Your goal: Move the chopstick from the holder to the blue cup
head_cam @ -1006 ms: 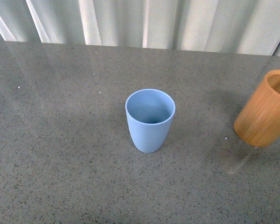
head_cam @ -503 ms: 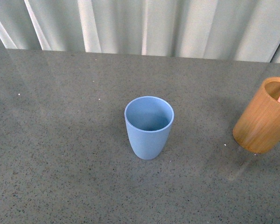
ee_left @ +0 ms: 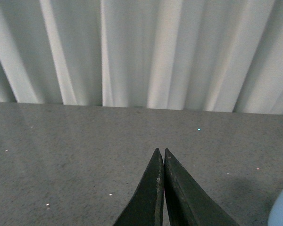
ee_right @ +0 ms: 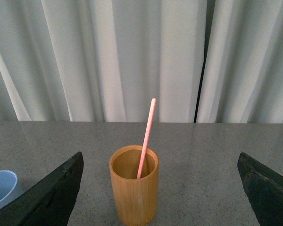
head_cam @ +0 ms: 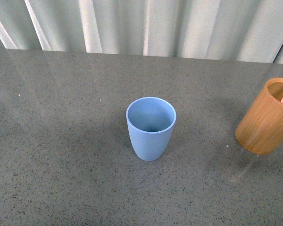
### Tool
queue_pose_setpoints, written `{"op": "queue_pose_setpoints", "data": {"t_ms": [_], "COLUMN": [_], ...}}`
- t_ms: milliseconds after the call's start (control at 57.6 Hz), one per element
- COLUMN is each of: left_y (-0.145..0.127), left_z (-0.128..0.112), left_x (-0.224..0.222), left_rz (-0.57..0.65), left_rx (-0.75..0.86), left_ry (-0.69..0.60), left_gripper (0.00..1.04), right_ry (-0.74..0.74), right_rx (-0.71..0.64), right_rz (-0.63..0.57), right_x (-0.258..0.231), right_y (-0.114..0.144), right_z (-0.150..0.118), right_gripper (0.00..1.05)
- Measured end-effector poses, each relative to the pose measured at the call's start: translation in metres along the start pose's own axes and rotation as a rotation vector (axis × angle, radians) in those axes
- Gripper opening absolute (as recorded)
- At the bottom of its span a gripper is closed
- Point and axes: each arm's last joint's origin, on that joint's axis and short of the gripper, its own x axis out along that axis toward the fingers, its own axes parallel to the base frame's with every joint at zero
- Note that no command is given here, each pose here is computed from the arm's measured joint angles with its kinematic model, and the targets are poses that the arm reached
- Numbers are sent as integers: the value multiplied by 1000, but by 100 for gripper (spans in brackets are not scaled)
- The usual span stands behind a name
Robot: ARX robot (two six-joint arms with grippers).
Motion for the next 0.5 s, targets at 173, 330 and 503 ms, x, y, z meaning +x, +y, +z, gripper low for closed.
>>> {"op": "queue_pose_setpoints", "data": {"t_ms": [173, 330, 503], "left_y": [3, 4, 3], "left_z": [-8, -8, -5], "left_x": [-12, -18, -26], "left_rz": [14, 16, 16], "left_rx": [-1, 0, 0], "left_ry": [-17, -17, -28], "left_gripper": [4, 4, 4], "right_ry": [0, 0, 0], "right_rx": [0, 0, 0], "right_rz": [0, 0, 0], "right_x": [0, 0, 0], "right_y": [0, 0, 0], "right_z": [0, 0, 0], "right_gripper": [95, 95, 95]}}
